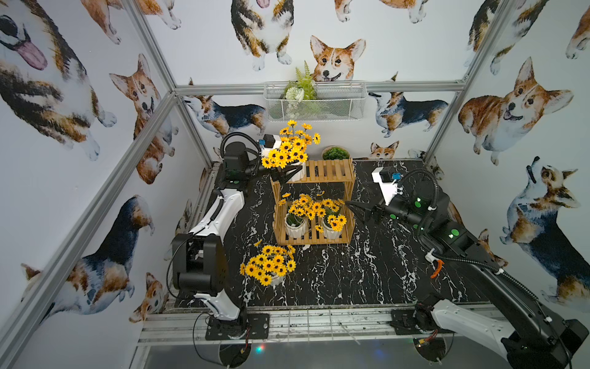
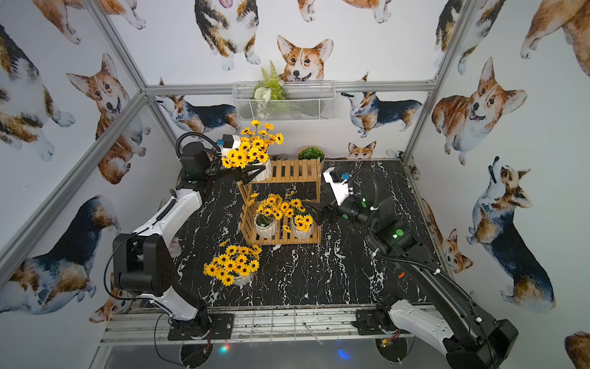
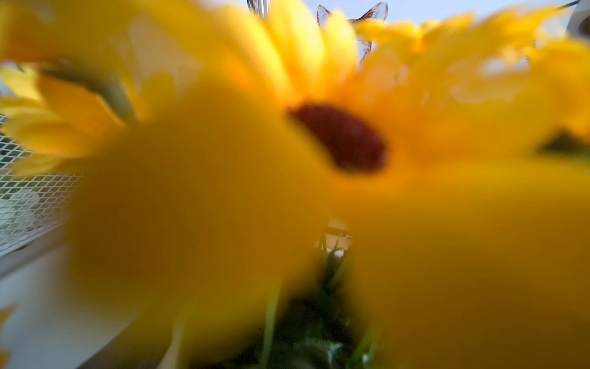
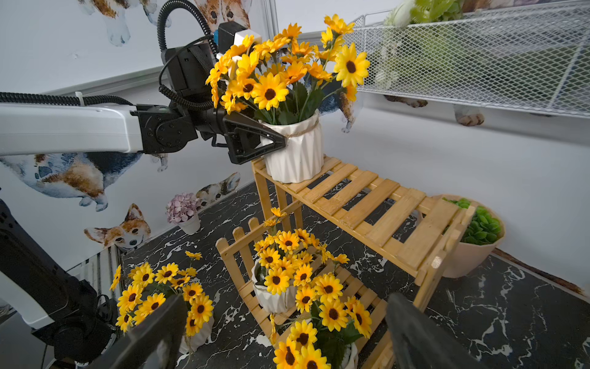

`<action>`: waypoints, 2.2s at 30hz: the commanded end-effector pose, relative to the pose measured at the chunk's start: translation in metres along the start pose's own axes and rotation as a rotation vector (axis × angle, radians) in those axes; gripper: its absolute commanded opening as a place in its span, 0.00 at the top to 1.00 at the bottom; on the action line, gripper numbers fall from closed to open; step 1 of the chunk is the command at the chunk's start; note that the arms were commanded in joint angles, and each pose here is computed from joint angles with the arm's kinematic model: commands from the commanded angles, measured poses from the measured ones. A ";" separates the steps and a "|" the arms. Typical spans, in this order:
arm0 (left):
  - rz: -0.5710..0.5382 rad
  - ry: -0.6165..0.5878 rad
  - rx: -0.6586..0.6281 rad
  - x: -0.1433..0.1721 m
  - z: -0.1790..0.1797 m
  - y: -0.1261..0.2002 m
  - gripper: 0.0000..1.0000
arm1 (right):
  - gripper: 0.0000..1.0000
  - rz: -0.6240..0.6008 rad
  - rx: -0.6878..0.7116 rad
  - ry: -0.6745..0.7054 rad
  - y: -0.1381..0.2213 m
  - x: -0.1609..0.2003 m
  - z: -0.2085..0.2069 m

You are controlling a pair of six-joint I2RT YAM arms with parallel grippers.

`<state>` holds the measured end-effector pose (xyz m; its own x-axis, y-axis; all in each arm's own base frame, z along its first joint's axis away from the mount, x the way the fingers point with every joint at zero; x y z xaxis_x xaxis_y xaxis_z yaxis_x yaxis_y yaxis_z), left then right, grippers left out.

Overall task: Take the sunflower pots off the shelves
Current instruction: Pick up the sunflower pot from the shelf.

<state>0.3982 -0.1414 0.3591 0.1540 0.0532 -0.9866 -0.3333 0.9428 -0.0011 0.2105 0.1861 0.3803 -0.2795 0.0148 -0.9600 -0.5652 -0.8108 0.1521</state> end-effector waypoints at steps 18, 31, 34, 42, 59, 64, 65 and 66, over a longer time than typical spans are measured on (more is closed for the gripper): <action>0.014 -0.003 -0.025 0.012 0.003 -0.011 0.00 | 0.00 0.005 0.021 -0.006 0.004 0.006 -0.002; 0.019 0.001 -0.039 0.012 0.003 -0.011 0.08 | 0.00 0.004 0.021 -0.004 0.005 0.006 -0.001; 0.028 -0.002 -0.035 0.013 0.002 -0.011 0.11 | 0.00 0.006 0.020 -0.004 0.006 0.007 -0.001; 0.053 -0.028 -0.015 0.021 -0.003 -0.010 0.52 | 0.00 0.005 0.019 -0.003 0.007 0.007 -0.001; -0.047 -0.029 0.058 -0.009 -0.005 -0.011 1.00 | 0.00 0.000 0.021 -0.005 0.008 0.007 -0.001; -0.088 -0.046 0.070 -0.025 -0.007 -0.009 1.00 | 0.00 -0.003 0.024 -0.004 0.009 0.007 -0.001; -0.091 -0.050 0.072 -0.027 -0.007 -0.009 1.00 | 0.00 -0.005 0.024 -0.003 0.009 0.007 0.000; -0.092 -0.051 0.075 -0.028 -0.007 -0.009 1.00 | 0.00 -0.006 0.026 -0.005 0.010 0.007 0.000</action>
<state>0.3977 -0.1529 0.3638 0.1366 0.0136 -0.9905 -0.2857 0.9580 -0.0262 0.2038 0.1791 0.3727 -0.2861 0.0119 -0.9581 -0.5811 -0.7973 0.1636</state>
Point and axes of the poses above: each gripper's point midway between its finger pads, its own y axis back along the fingers, its own z axis along the line the jaws close on, x = y × z, the point moved 7 cm from there along y, back along the fingers, and after that the axes turned 6 degrees about -y, right-handed, at the moved point
